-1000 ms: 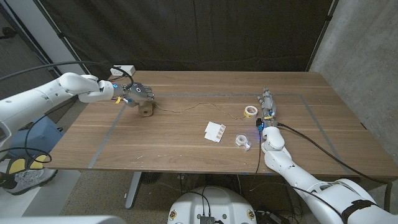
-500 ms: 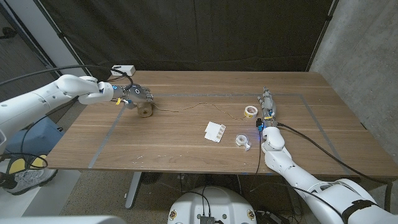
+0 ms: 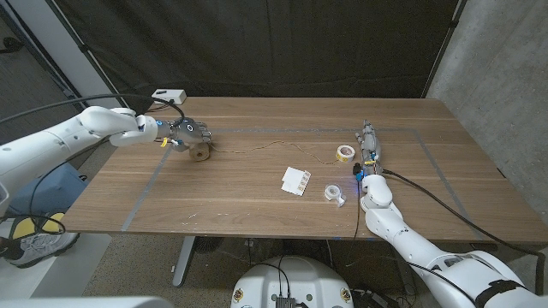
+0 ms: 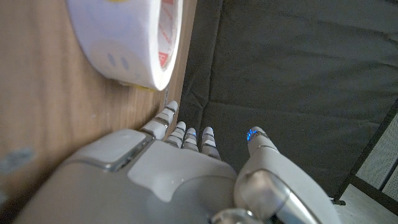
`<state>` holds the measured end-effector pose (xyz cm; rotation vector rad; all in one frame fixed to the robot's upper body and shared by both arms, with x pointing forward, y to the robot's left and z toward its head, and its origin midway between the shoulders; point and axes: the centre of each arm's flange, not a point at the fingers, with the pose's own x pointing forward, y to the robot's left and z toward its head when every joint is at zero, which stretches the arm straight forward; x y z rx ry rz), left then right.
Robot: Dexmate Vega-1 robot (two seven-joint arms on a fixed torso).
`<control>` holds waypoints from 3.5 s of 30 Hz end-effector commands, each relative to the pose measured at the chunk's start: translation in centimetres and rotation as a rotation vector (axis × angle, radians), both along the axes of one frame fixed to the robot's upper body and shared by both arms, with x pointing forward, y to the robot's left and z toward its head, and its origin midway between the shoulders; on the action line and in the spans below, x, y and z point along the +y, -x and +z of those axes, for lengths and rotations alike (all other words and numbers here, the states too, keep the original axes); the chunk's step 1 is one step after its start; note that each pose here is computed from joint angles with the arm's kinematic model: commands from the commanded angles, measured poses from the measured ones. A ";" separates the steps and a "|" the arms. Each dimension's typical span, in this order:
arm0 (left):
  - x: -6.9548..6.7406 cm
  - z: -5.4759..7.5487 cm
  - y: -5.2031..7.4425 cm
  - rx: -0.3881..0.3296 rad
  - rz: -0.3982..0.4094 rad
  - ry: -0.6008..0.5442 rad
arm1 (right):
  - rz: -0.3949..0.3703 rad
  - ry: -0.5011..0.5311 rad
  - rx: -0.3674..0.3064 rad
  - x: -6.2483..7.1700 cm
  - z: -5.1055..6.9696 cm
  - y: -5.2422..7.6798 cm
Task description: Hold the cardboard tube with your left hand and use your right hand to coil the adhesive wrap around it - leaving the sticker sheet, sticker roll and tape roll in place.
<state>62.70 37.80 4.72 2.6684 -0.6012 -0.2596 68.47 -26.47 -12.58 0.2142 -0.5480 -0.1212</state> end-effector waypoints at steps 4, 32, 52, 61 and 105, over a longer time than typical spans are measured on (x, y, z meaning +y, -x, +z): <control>0.2 -1.4 0.8 -0.109 -0.055 0.013 | 0.002 0.000 0.053 0.2 -2.5 0.5; 0.3 -2.2 0.8 -0.138 -0.086 0.074 | 0.016 0.041 0.074 -0.4 -2.2 0.8; -1.6 -2.7 0.5 -0.141 -0.060 0.210 | 0.038 0.118 0.095 -2.0 -1.4 1.5; -2.9 -3.2 0.4 -0.137 -0.032 0.254 | 0.053 0.146 0.101 -2.8 -1.2 1.6; -8.4 -4.1 1.9 -0.191 0.093 0.571 | 0.122 0.259 0.116 -5.0 1.0 2.8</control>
